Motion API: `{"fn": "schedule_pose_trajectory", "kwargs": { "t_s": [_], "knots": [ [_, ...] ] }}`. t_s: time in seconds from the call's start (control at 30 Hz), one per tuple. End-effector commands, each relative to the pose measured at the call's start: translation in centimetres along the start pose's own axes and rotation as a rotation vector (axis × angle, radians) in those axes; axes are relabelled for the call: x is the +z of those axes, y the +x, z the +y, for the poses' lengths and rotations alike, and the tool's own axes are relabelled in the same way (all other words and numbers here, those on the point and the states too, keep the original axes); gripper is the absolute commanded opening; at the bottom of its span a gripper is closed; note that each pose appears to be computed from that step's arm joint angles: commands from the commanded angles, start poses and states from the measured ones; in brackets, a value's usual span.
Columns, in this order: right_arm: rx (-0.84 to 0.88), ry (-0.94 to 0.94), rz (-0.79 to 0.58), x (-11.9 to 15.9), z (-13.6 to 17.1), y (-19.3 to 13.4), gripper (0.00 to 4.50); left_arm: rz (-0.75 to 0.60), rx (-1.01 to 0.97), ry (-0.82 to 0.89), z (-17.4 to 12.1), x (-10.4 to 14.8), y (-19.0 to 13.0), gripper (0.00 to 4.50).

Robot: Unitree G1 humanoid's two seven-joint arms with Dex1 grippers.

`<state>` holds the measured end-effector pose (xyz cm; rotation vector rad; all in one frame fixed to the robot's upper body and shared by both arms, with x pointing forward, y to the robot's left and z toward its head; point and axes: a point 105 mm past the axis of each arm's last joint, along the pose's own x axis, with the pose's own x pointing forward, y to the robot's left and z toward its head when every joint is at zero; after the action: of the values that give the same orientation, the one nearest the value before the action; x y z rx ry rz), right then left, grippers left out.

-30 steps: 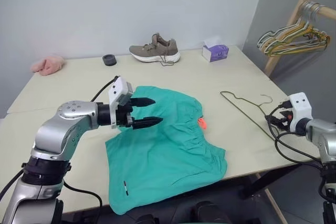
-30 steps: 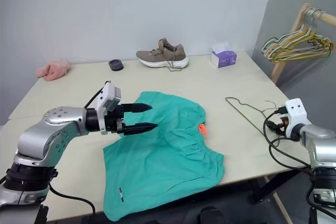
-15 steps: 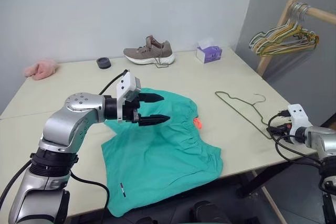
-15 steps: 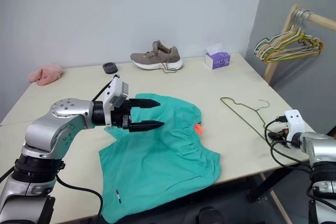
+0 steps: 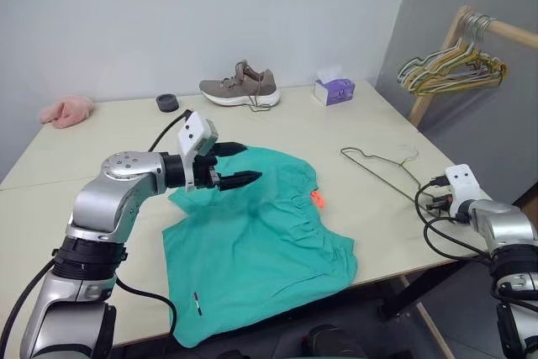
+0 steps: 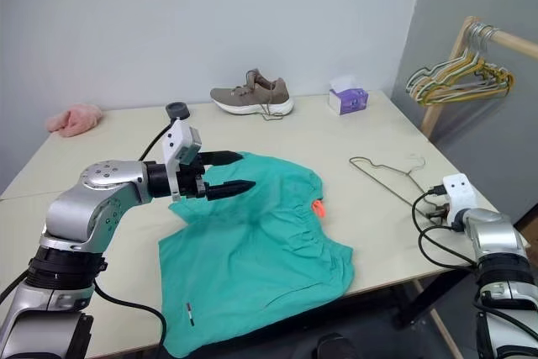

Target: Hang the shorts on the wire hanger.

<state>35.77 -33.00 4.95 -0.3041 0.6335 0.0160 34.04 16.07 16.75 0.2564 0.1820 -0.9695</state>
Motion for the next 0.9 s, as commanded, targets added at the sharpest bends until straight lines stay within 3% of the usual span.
{"fn": "schedule_pose_trajectory", "kwargs": {
  "t_s": [0.03, 0.17, 0.33, 0.47, 0.73, 0.9],
  "knots": [
    [-0.044, -0.162, -0.291, 7.8, -0.5, -2.3, 0.00, -0.048, 0.169, 0.026, 3.4, 1.3, -1.1, 4.49],
    [0.043, -0.379, -0.505, 12.5, 3.0, -5.0, 0.00, -0.090, 0.254, -0.084, 5.7, 1.6, -1.6, 4.49],
    [0.175, -0.693, -0.709, 15.2, 8.7, -8.1, 0.00, -0.080, 0.112, -0.249, 4.8, 1.3, -1.7, 4.49],
    [0.282, -0.838, -0.835, 16.2, 12.3, -10.2, 0.00, -0.043, 0.071, -0.259, 4.8, 0.8, -2.1, 4.49],
    [0.378, -0.948, -0.959, 17.6, 14.9, -12.6, 0.00, 0.199, -0.210, -0.189, 0.2, -3.0, -3.2, 4.49],
    [0.405, -0.967, -1.008, 18.3, 15.6, -13.5, 0.00, 0.240, -0.284, -0.173, -1.2, -3.8, -3.5, 4.49]
  ]
}}
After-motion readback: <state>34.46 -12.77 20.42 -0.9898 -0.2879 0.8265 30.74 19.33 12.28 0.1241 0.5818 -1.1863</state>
